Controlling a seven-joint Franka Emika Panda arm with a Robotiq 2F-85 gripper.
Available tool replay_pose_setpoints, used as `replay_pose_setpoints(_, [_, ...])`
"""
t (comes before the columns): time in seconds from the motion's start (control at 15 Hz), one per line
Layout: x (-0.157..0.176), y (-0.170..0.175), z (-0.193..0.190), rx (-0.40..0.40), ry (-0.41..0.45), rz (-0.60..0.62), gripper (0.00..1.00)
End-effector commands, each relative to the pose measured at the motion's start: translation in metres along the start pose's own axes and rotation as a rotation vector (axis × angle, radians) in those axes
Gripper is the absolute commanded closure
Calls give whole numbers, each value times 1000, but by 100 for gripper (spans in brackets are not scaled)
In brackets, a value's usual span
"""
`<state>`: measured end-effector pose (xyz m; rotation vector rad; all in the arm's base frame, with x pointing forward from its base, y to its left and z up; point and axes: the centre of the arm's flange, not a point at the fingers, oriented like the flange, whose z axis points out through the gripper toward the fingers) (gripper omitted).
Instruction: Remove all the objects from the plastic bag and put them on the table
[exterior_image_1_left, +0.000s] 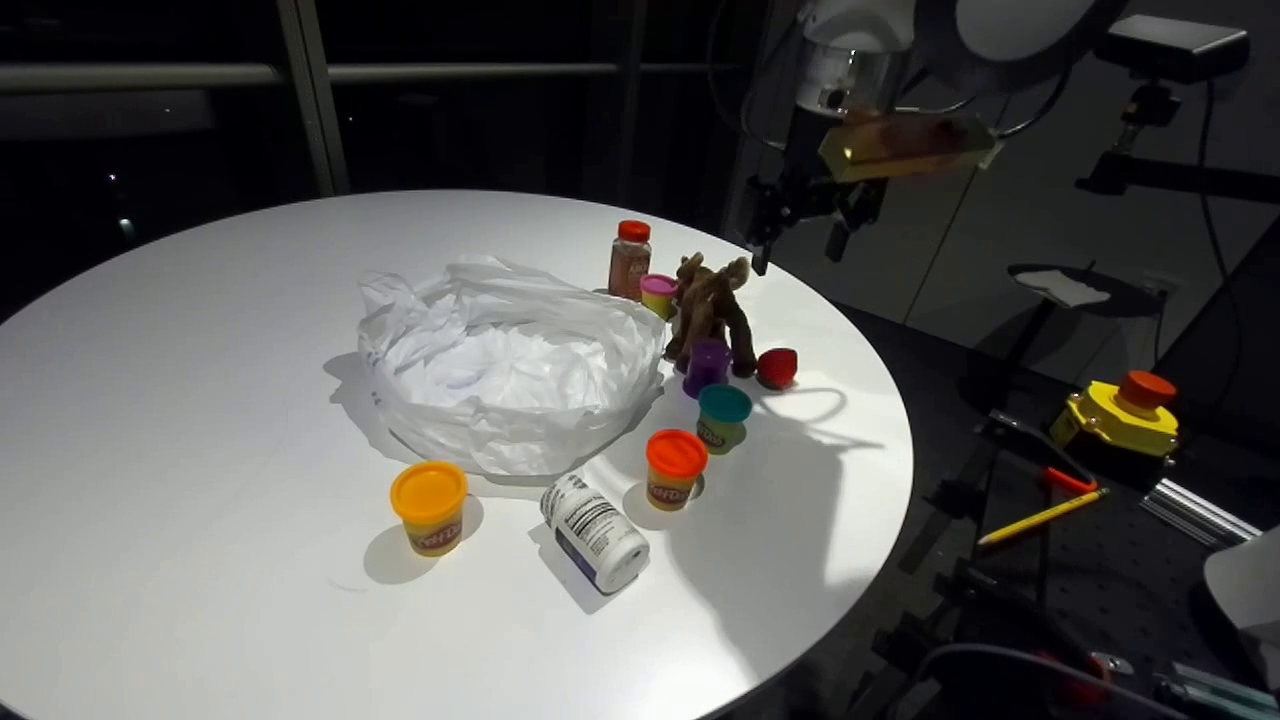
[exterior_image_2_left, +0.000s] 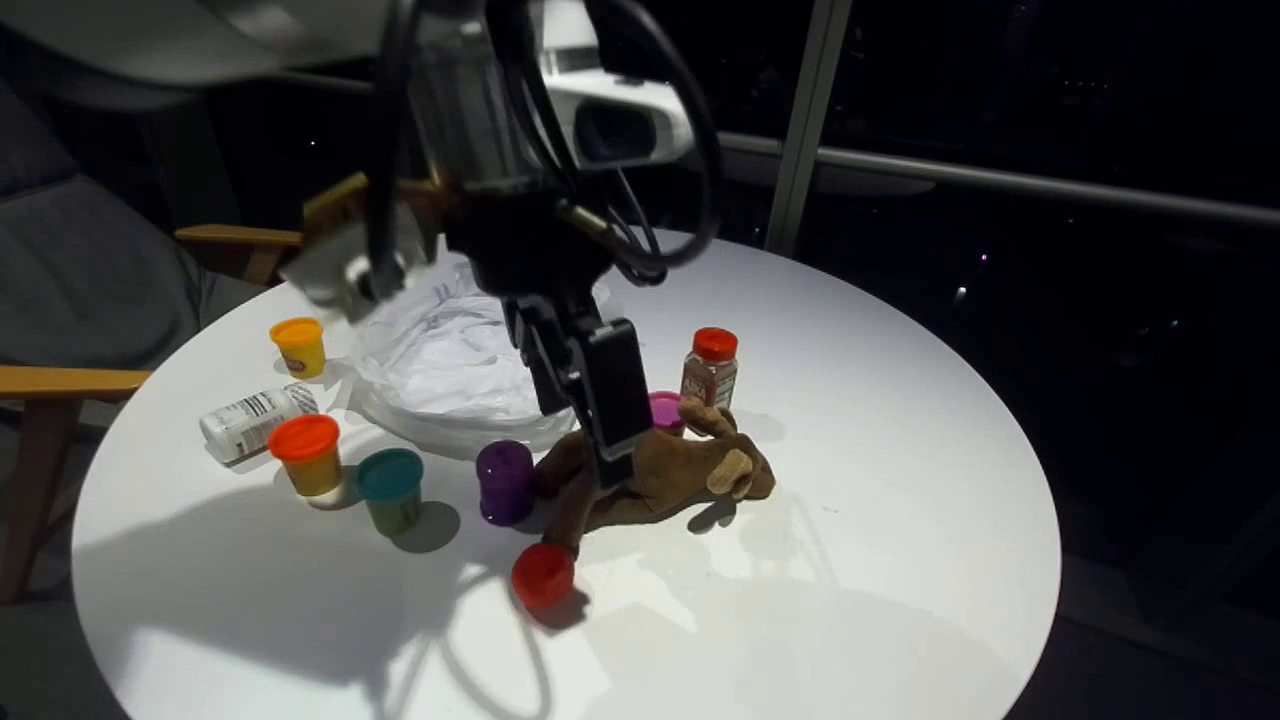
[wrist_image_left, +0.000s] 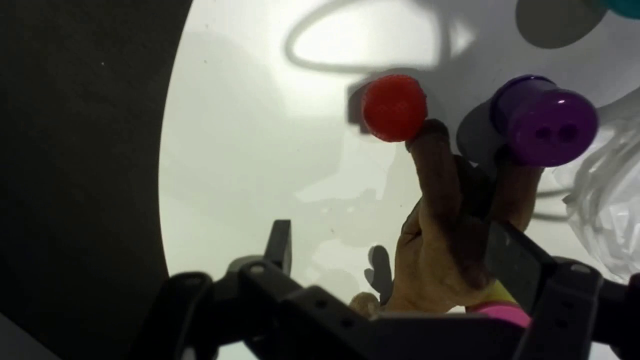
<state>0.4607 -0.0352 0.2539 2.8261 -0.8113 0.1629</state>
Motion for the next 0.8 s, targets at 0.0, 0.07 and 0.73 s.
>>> replay_pose_setpoints(0.0, [-7,-1,-91,61,-134,41,0])
replay_pose_setpoints(0.07, [-12,-5,-109,82,-167,33,0])
replay_pose_setpoints(0.73, [-39,-22,-147,104,-241,-9,0])
